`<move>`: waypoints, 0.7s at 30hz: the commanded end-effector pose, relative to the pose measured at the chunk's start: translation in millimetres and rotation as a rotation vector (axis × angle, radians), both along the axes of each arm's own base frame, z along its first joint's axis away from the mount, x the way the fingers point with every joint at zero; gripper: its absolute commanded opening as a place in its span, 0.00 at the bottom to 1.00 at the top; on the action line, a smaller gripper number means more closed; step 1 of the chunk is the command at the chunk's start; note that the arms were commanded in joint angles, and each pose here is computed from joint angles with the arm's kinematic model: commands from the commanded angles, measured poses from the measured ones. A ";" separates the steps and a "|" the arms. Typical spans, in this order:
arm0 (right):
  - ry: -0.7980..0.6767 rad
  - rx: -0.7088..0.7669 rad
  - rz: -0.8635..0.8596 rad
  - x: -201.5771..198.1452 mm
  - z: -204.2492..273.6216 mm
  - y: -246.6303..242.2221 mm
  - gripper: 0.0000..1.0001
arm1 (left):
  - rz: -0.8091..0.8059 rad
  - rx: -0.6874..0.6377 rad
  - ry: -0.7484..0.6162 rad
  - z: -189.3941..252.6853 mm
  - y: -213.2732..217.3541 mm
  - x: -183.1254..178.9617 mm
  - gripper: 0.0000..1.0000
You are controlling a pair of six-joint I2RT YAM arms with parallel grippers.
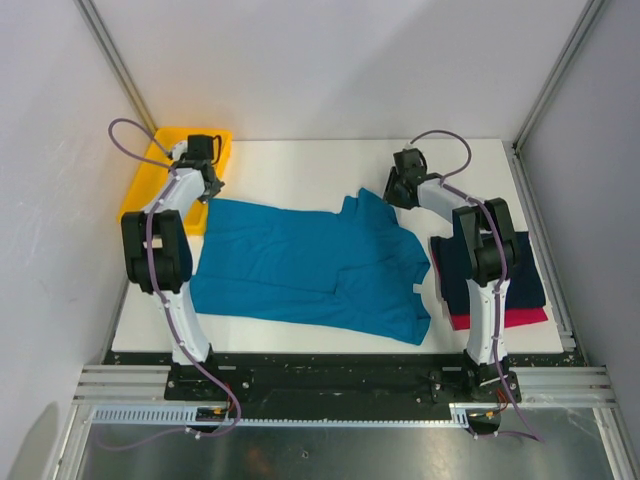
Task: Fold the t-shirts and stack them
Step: Grap the side of the flattened tshirt furthest away from the robot with both arms
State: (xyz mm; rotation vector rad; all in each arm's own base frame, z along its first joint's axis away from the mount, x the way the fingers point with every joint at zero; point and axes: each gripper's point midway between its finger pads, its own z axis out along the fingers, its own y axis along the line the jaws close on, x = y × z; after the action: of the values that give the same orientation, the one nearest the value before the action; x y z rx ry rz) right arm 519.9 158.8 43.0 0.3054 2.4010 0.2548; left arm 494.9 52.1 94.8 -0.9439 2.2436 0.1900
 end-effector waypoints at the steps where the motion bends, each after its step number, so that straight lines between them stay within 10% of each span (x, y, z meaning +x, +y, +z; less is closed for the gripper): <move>1: 0.009 -0.042 -0.001 2.7 -3.4 -9.8 0.44 | -0.029 -0.013 -0.027 6.3 -1.3 14.6 0.00; 14: 0.071 -0.014 0.043 -7.6 -29.1 1.1 0.46 | -0.041 -0.038 -0.011 -7.1 -6.1 19.6 0.00; 21: 0.092 -0.009 0.039 -9.5 -33.6 3.4 0.14 | -0.041 -0.046 -0.014 -7.4 -7.4 21.5 0.00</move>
State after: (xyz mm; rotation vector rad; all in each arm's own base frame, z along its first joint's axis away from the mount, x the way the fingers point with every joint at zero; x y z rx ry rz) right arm 517.5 159.0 27.3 0.2722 2.4408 0.2598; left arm 501.1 41.4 70.4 -0.9298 2.3121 0.1346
